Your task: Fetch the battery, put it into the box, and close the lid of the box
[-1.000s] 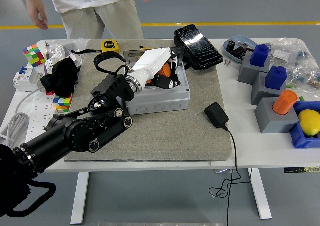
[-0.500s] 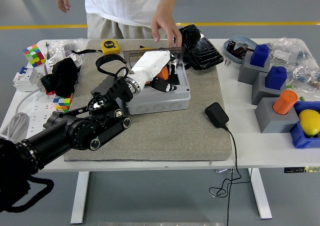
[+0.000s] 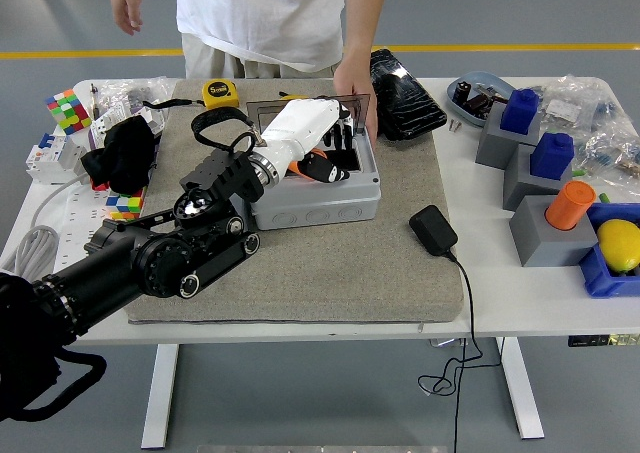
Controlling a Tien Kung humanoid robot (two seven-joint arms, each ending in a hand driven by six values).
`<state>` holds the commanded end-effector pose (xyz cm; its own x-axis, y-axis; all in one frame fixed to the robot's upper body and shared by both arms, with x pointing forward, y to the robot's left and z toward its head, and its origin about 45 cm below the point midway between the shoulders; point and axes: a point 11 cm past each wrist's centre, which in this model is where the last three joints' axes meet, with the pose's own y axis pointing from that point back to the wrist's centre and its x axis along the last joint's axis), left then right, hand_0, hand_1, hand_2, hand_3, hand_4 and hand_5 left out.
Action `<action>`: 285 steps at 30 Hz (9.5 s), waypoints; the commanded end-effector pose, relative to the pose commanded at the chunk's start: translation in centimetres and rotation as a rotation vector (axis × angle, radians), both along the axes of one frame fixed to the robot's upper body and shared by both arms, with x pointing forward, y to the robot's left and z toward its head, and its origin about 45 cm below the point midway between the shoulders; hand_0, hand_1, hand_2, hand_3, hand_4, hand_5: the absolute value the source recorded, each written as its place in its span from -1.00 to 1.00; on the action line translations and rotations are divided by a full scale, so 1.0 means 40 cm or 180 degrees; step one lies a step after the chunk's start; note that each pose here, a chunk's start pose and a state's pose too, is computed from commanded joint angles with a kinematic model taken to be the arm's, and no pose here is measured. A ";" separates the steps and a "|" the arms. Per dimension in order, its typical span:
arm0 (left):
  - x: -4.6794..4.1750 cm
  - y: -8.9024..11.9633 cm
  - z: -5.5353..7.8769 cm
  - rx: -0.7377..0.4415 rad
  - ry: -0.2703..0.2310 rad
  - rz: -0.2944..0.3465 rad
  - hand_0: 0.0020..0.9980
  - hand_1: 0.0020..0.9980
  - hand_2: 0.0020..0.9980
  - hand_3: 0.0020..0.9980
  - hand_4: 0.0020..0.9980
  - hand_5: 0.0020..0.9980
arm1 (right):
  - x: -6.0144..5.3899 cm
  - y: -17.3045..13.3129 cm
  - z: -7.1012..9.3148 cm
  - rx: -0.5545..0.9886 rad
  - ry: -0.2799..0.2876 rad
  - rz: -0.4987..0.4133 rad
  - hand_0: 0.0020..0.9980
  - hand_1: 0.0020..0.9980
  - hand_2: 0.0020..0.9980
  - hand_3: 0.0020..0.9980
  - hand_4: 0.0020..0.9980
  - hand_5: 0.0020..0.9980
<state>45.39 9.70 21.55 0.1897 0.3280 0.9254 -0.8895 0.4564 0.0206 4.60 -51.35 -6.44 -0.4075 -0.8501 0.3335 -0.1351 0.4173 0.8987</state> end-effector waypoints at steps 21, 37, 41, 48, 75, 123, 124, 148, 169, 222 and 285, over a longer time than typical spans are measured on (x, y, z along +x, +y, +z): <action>-0.083 -0.058 0.039 -0.0670 0.0116 -0.0176 0.23 0.18 0.14 0.25 1.00 -0.71 | -0.001 0.001 0.000 0.0003 -0.0015 -0.0021 0.09 0.20 0.17 0.08 0.83 -0.05; -0.132 0.169 0.004 -0.0913 0.0200 0.0421 0.26 0.20 0.08 0.12 1.00 -0.53 | -0.003 -0.001 0.000 0.0000 -0.0014 -0.0021 0.09 0.20 0.17 0.08 0.83 -0.05; -0.144 0.222 -0.012 -0.0902 0.0210 0.0567 0.26 0.21 0.09 0.13 1.00 -0.53 | 0.001 -0.002 0.001 -0.0003 -0.0027 -0.0023 0.09 0.20 0.17 0.08 0.83 -0.05; -0.160 0.270 -0.039 -0.0913 0.0276 0.0733 0.25 0.21 0.09 0.12 1.00 -0.52 | 0.002 -0.001 0.001 -0.0001 -0.0026 -0.0015 0.09 0.20 0.17 0.08 0.83 -0.05; -0.174 -0.001 -0.040 -0.1182 0.0608 0.0104 0.23 0.21 0.10 0.14 1.00 -0.49 | 0.000 0.002 0.000 0.0005 -0.0028 -0.0012 0.09 0.20 0.17 0.08 0.83 -0.05; -0.008 0.113 0.043 -0.1060 0.0247 0.0591 0.53 0.50 0.44 0.49 1.00 -0.45 | 0.001 0.004 -0.001 0.0011 -0.0029 -0.0021 0.09 0.20 0.17 0.08 0.83 -0.05; -0.008 0.114 0.037 -0.1032 0.0259 0.0597 0.53 0.50 0.44 0.49 1.00 -0.45 | 0.001 0.004 -0.001 0.0012 -0.0029 -0.0021 0.09 0.20 0.17 0.08 0.83 -0.05; -0.071 0.118 -0.016 -0.0933 0.0392 0.0463 0.46 0.42 0.41 0.46 1.00 -0.42 | 0.001 0.005 -0.002 0.0015 -0.0022 -0.0003 0.09 0.20 0.17 0.08 0.83 -0.05; -0.170 0.089 -0.073 -0.0882 0.0574 0.0210 0.45 0.41 0.40 0.46 1.00 -0.41 | -0.009 0.008 -0.005 0.0022 -0.0006 -0.0012 0.09 0.19 0.17 0.08 0.83 -0.05; -0.155 0.541 0.061 -0.2770 0.0066 0.1592 0.40 0.36 0.32 0.40 1.00 -0.39 | 0.016 -0.016 0.012 -0.0039 -0.0084 -0.0033 0.09 0.20 0.17 0.08 0.83 -0.06; -0.246 0.610 -0.053 -0.2459 0.0469 0.1887 0.44 0.36 0.31 0.34 0.92 -0.40 | -0.049 0.067 -0.048 0.0145 0.0097 -0.0294 0.09 0.20 0.18 0.09 0.84 -0.04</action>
<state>35.56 34.10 19.42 -0.1047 0.9119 0.3967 -0.9912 -0.1283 0.0334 2.65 -48.67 -8.35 -0.4752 -0.8239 0.3089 -0.0702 0.3854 0.9201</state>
